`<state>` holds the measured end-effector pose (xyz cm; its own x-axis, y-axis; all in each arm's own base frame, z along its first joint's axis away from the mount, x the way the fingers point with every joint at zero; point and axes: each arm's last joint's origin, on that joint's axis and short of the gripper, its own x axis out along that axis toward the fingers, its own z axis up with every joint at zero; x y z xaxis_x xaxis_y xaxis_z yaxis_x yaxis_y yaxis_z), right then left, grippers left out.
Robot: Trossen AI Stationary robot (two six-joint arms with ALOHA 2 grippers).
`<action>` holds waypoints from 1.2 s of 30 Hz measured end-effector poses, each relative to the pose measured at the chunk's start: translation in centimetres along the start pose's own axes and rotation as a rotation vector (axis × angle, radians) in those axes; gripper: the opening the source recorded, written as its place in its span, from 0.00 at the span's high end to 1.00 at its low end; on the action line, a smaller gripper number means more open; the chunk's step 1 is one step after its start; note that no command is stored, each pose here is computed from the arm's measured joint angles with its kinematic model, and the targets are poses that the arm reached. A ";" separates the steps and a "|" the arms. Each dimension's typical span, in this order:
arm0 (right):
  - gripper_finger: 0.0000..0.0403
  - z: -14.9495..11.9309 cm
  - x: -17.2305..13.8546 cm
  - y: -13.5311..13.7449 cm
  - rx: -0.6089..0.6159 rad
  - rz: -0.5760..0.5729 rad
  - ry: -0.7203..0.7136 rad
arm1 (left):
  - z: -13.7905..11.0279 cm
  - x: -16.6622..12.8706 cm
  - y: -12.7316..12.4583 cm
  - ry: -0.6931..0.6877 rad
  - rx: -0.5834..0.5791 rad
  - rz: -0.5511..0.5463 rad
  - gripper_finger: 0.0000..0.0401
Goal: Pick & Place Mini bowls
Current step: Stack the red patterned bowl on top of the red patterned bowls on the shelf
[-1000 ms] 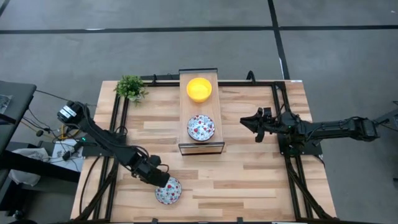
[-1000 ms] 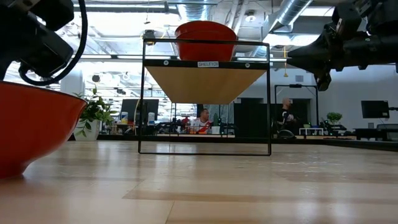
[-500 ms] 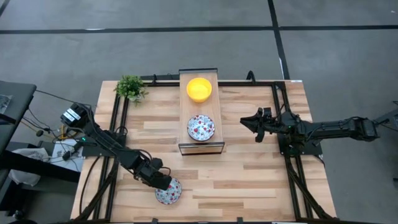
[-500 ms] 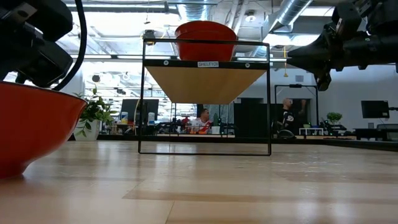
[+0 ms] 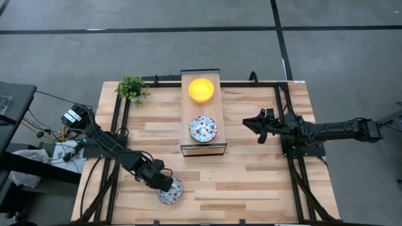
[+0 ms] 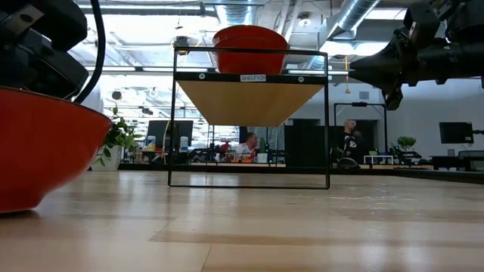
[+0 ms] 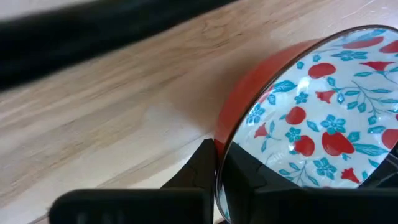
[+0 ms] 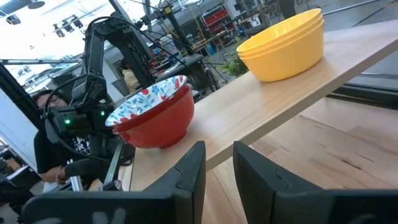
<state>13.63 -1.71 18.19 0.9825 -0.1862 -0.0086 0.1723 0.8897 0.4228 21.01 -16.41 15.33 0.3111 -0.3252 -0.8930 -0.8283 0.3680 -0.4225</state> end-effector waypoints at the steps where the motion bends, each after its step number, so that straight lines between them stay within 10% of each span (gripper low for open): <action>1: 0.83 0.0 0.0 0.0 0.000 0.000 0.000 | 0.0 0.0 0.0 0.000 0.000 0.000 0.97; 14: 0.83 0.0 0.0 0.0 0.000 0.001 -0.001 | -1.5 -3.3 -1.1 0.030 0.090 -0.146 0.98; 24: 0.83 1.2 -0.1 0.6 0.011 0.058 -0.125 | -1.3 -10.5 -3.1 -0.202 0.135 -0.465 0.98; 36: 0.83 2.3 -0.4 1.3 0.024 0.130 -0.242 | 2.0 -15.2 -6.2 -0.386 0.249 -0.578 0.98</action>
<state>13.31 -1.47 20.83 0.9503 -0.1675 0.2624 0.0411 0.9030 0.4276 22.39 -12.01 31.20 0.8458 -0.2143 -0.4886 -0.3665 0.4322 -0.8240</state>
